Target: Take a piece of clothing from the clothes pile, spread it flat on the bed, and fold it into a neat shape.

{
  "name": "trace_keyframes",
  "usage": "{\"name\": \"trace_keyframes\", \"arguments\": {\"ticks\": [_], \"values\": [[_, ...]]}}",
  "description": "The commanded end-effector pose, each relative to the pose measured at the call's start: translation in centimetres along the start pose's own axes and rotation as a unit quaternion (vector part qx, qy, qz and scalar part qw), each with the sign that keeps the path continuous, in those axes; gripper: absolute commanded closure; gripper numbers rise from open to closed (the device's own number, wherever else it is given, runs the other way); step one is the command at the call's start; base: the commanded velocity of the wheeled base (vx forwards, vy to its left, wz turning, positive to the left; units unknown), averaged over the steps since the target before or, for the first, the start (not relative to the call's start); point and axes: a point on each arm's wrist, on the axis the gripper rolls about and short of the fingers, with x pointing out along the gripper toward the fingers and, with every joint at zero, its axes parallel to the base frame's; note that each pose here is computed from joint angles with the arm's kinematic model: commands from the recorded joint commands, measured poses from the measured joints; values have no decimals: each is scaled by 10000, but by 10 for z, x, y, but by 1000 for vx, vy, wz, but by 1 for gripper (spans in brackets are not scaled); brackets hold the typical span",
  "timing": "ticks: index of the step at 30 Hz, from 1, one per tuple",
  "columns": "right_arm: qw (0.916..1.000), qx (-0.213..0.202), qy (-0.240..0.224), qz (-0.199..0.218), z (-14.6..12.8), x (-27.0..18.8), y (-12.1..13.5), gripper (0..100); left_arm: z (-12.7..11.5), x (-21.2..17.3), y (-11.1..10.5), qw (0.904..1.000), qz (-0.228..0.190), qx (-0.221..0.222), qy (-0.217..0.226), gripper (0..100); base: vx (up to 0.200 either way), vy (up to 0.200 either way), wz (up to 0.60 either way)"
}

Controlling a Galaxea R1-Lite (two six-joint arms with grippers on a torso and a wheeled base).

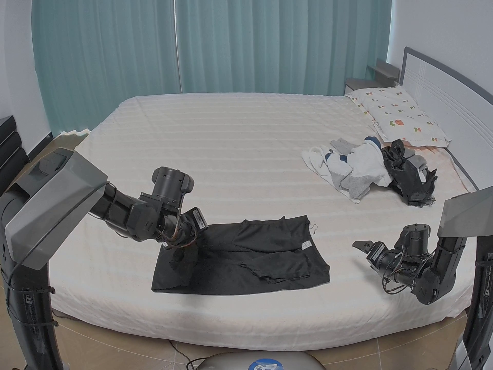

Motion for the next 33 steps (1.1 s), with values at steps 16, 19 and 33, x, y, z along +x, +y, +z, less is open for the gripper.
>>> {"name": "trace_keyframes", "arguments": {"ticks": [16,19,33], "values": [[10000,-31,11,17,-3,1,-1,0,-18,25,-55,9990,-289,162,288,100,0,-200,0],[10000,-30,16,11,-4,1,-2,0,-19,28,-57,9989,-312,178,299,100,0,-200,0],[10000,-58,77,0,-8,2,-2,0,-25,48,-66,9989,-357,-72,280,0,0,-57,0]]}}
